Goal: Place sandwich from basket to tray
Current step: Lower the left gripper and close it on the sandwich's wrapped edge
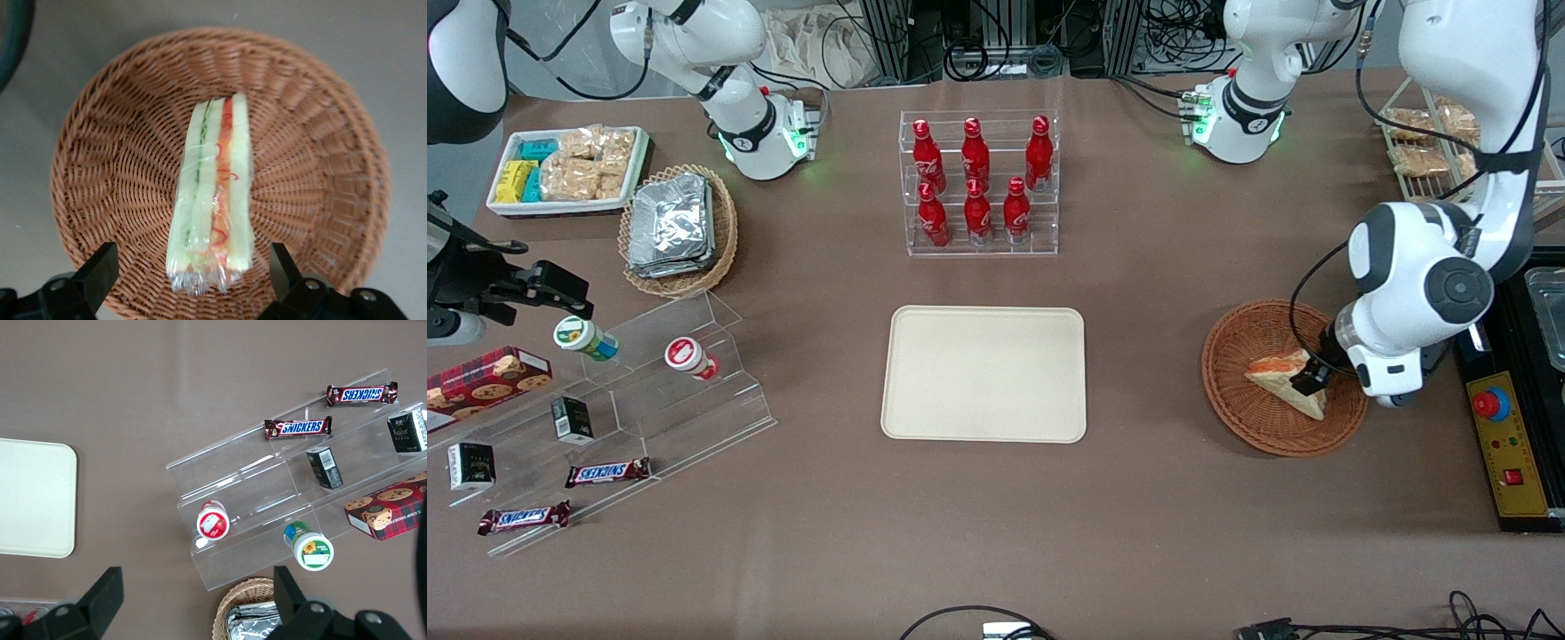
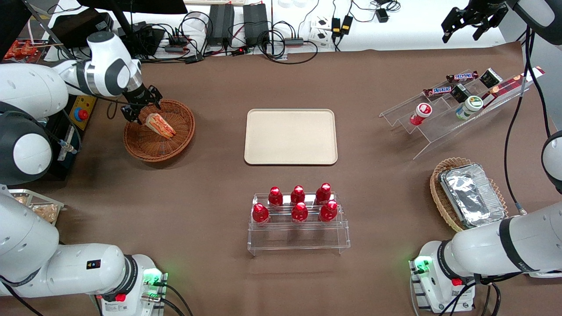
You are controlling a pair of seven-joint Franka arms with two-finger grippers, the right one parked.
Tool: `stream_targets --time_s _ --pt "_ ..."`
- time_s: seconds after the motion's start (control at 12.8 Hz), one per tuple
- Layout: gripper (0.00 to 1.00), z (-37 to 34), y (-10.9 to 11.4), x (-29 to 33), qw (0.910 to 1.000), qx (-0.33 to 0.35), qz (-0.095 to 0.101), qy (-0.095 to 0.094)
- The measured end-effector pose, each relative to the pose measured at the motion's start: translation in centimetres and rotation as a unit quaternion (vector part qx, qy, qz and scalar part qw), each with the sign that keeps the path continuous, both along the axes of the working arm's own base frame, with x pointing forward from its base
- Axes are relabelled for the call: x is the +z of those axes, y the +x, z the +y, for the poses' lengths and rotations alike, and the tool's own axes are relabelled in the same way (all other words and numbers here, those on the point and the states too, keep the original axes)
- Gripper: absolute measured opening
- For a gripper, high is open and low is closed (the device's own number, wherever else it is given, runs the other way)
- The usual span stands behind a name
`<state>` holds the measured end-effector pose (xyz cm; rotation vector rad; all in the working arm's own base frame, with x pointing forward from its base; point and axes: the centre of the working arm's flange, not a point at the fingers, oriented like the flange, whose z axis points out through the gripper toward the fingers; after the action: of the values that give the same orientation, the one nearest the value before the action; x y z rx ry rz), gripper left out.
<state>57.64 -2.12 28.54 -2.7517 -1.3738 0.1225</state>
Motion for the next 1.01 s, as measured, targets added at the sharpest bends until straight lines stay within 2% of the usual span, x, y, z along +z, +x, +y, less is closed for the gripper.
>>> stream_targets --time_s 0.31,0.47,0.55,0.86,0.94,1.01 --pt "1.00 -0.1 0.1 -3.8 0.9998 0.017 0.009 -0.002" --pt "1.00 -0.1 0.4 -4.5 0.9998 0.019 0.005 -0.003" --pt "0.93 -0.1 0.5 -4.4 0.9998 0.021 0.003 -0.003" --pt "0.45 -0.1 1.6 -3.0 0.9994 0.032 -0.007 -0.002" --pt "0.38 -0.1 2.1 -2.3 0.9994 0.034 -0.004 -0.001" --pt "0.35 -0.1 2.7 -1.3 0.9994 0.034 0.001 0.000"
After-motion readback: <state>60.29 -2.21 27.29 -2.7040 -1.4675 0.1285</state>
